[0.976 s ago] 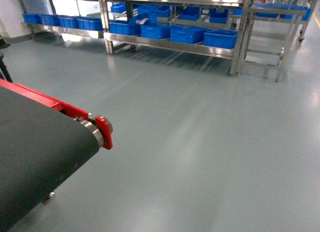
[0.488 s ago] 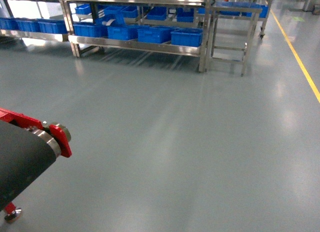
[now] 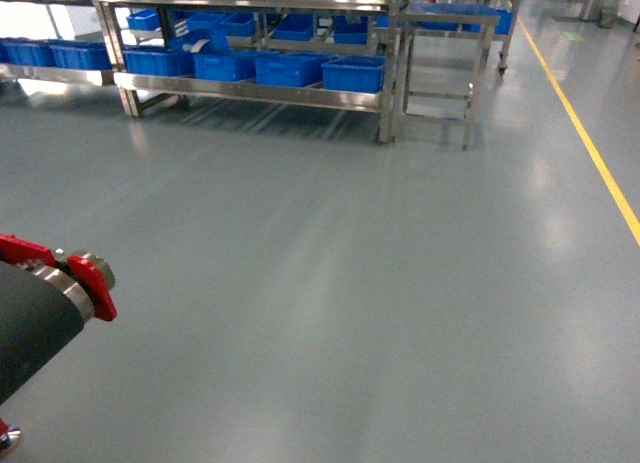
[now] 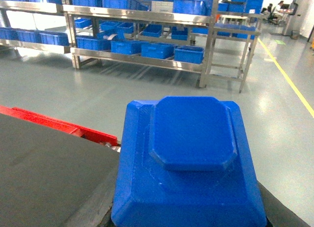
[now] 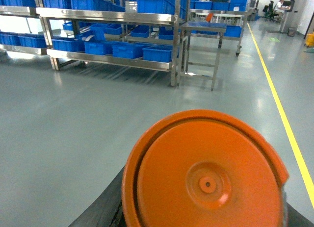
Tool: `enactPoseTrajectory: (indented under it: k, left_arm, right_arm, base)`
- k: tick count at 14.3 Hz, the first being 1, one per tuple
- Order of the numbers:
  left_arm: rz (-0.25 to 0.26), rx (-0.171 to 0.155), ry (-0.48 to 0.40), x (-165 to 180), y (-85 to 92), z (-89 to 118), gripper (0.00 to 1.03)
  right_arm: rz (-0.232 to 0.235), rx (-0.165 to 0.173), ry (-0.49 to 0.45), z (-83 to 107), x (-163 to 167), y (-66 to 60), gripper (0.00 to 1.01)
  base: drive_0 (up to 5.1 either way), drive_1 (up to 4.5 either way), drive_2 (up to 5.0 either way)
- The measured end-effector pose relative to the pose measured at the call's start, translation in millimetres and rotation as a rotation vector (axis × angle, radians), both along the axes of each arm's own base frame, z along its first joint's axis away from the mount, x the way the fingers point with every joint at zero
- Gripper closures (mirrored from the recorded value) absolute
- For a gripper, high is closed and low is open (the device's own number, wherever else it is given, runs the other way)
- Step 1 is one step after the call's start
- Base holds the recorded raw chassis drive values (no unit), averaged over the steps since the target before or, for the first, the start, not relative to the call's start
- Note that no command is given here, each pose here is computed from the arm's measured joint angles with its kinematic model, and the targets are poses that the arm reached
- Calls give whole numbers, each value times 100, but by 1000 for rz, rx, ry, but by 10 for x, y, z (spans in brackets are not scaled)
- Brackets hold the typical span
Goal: Sort blue parts and orange caps into right shelf containers
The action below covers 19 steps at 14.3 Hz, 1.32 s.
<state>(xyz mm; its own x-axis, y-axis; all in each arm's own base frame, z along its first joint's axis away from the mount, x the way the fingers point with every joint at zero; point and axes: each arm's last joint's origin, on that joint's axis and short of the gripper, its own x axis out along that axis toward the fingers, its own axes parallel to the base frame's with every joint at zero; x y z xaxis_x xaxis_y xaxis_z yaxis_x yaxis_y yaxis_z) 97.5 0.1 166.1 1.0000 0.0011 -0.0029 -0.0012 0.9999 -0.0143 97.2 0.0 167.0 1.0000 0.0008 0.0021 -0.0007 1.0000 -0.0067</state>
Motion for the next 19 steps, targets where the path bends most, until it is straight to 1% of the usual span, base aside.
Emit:
enactPoseTrajectory:
  k: [8, 19]
  left_arm:
    - [0, 0, 0, 0, 0, 0, 62]
    - [0, 0, -2, 0, 0, 2, 62]
  right_arm:
    - [0, 0, 0, 0, 0, 0, 57]
    - [0, 0, 0, 0, 0, 0, 57]
  base:
    - [-160, -160, -160]
    - [25, 448, -398]
